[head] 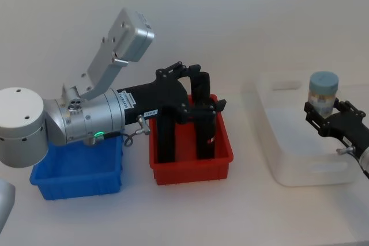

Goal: Pick the cotton swabs from the blue box and place them into the white box.

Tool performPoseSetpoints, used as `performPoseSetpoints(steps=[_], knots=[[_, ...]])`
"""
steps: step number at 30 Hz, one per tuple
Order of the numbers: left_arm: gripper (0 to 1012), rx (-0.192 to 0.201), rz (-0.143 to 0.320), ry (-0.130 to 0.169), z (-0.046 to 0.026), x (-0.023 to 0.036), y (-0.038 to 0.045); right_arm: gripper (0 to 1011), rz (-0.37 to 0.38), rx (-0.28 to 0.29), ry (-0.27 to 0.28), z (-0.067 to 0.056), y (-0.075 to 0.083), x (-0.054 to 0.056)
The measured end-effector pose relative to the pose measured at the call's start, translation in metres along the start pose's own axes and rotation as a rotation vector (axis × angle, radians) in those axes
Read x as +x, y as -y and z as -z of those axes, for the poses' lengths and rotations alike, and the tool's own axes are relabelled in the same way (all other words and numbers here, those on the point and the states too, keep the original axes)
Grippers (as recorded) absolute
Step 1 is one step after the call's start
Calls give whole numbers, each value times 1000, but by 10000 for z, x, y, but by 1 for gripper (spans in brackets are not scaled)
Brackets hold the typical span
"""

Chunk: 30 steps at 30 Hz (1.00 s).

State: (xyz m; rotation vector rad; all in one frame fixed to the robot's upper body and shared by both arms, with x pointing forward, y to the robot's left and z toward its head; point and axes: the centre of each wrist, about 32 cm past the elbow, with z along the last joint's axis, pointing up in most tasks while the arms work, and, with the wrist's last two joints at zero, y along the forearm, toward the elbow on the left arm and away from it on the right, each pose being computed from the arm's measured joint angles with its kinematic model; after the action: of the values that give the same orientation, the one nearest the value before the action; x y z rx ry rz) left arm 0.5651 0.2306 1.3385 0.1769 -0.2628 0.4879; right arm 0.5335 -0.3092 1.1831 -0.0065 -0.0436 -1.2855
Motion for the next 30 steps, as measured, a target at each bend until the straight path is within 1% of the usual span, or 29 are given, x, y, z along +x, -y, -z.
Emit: performPoseSetpoints(steps=[12,24,26,27,28,29,30], knots=[[1004,0,0,0,0,0,0,648,32,-44,-48,142,-74,28],[1004,0,0,0,0,0,0,654,31,-69,-70,203,-107,41],[1004,0,0,0,0,0,0,696,31,-70,-71,204,-110,43],[1004,0,0,0,0,0,0,739,30,-71,-72,209,-112,44],[1004,0,0,0,0,0,0,758,30,-71,-73,212,-113,43],[1004,0,0,0,0,0,0,810,29,-72,-74,214,-115,45],[1004,0,0,0,0,0,0,824,29,-72,-74,214,-116,46]])
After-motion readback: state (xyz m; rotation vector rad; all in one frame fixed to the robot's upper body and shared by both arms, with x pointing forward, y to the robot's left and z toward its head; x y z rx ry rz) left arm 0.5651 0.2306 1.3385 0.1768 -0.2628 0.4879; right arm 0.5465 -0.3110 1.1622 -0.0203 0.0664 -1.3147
